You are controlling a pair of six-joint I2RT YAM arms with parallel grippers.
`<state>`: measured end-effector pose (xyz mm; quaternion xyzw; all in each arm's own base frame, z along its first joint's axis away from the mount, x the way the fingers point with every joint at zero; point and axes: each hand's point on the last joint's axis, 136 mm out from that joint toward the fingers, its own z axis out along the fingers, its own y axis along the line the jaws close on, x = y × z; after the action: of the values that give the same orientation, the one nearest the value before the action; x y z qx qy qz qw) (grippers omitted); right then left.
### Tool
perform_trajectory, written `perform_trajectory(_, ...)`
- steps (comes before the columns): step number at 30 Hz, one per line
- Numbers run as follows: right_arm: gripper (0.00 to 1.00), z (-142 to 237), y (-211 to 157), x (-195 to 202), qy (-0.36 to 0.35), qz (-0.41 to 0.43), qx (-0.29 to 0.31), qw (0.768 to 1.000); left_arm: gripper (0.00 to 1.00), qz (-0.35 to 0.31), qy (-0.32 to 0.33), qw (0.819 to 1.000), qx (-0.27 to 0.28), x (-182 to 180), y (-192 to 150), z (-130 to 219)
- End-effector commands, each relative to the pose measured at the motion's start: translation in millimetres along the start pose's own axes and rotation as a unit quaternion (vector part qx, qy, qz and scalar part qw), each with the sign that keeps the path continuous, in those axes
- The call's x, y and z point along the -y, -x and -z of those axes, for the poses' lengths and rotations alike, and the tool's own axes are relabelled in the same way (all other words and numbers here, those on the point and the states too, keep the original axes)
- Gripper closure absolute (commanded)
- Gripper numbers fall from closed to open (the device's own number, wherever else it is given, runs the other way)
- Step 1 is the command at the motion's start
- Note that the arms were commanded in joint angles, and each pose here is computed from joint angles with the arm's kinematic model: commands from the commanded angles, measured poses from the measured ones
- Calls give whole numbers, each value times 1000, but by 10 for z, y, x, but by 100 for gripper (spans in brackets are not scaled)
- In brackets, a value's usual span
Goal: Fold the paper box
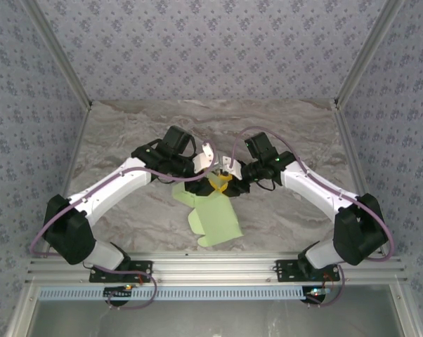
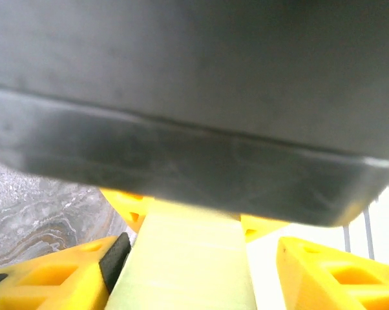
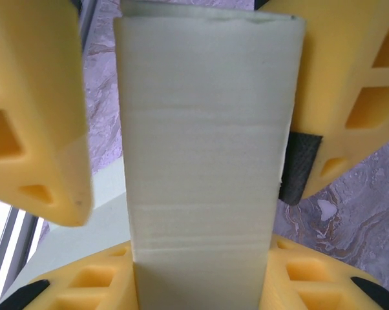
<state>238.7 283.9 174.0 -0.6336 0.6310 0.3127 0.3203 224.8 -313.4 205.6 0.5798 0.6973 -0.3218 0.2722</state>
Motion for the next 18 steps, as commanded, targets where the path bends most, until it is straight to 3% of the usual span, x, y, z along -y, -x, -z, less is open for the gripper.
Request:
perform_trajectory(1, 63, 45, 58, 61, -4, -5, 12, 1000, 33, -1, -2, 1000, -6, 8, 27, 21)
perform_trajectory(7, 64, 41, 42, 38, 2, -5, 22, 1000, 32, 19, 3, 999, 39, -93, 89, 153)
perform_trajectory(10, 64, 41, 47, 53, 4, -10, 27, 1000, 40, 19, -13, 999, 35, -49, 76, 149)
perform_trajectory(13, 64, 43, 70, 52, 5, -8, 32, 999, 56, 14, -48, 998, 31, 54, 73, 143)
perform_trajectory(14, 64, 42, 76, 57, 5, -8, 32, 999, 57, 16, -50, 998, 31, 56, 83, 144)
perform_trajectory(16, 63, 39, 75, 60, 8, -11, 30, 999, 55, 17, -51, 998, 33, 51, 95, 142)
perform_trajectory(18, 63, 32, 59, 54, 10, -14, 29, 999, 41, 17, -48, 998, 37, 45, 114, 147)
